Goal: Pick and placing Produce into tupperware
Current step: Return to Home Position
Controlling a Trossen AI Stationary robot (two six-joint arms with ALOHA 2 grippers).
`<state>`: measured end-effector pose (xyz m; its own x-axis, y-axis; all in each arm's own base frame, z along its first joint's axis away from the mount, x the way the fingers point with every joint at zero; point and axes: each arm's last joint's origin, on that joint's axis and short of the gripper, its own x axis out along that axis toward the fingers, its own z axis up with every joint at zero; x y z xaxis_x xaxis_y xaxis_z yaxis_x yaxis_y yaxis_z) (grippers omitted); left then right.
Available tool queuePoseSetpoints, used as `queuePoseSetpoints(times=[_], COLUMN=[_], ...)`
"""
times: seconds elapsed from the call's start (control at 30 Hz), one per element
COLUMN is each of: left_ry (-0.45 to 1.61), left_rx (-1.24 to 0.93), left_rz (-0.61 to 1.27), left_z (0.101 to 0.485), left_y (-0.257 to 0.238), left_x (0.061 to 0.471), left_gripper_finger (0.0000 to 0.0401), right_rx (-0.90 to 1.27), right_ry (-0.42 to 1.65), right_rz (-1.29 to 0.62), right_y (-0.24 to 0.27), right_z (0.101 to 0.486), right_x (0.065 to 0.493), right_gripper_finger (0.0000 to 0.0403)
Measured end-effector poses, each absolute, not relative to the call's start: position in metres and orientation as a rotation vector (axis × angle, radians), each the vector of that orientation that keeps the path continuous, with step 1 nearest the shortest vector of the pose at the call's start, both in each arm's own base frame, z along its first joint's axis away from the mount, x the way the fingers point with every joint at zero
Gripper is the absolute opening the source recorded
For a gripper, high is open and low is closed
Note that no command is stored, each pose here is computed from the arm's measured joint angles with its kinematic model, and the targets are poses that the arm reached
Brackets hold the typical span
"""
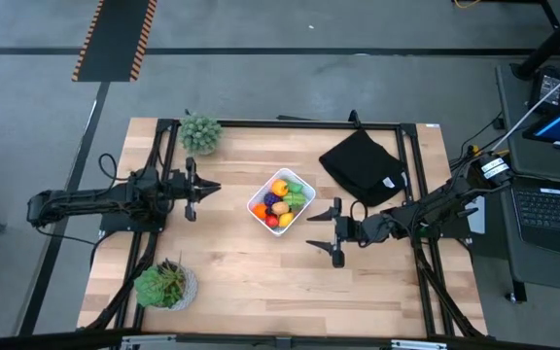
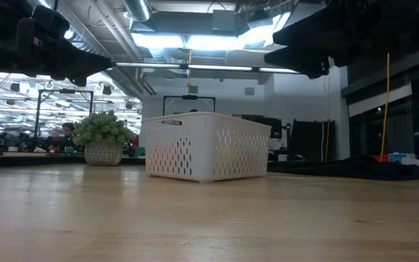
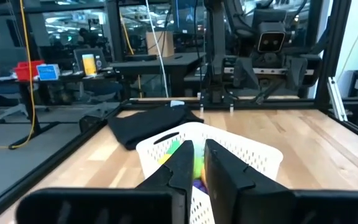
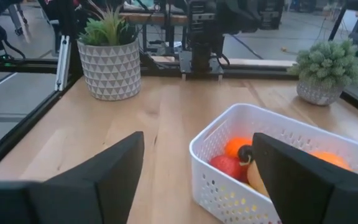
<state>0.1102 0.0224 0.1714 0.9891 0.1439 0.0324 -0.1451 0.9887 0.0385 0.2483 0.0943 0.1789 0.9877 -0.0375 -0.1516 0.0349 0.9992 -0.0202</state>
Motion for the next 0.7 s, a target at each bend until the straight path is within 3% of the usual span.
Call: queuePoseSetpoints(times=[0.3, 0.53, 0.7], left_ry=[-0.026, -0.026, -0.026], left_rx=[0.036, 0.035, 0.034], left_rz=[0.145, 0.145, 0.146], left_z=[0.171, 0.171, 0.171], left_y=[0.022, 0.022, 0.022], left_x=[0.11, 0.11, 0.11], left_gripper_finger=[0.0002, 0.0018, 0.0033], right_rx=[-0.022, -0.026, -0.039], right_ry=[0.075, 0.01, -0.053], right_rz=[-0.037, -0.126, 0.084], right_y=[0.093, 0.067, 0.041], right_z=[0.187, 0.204, 0.232], right_x=[0.25, 0.251, 0.24], right_gripper_finger=[0.03, 0.03, 0.03])
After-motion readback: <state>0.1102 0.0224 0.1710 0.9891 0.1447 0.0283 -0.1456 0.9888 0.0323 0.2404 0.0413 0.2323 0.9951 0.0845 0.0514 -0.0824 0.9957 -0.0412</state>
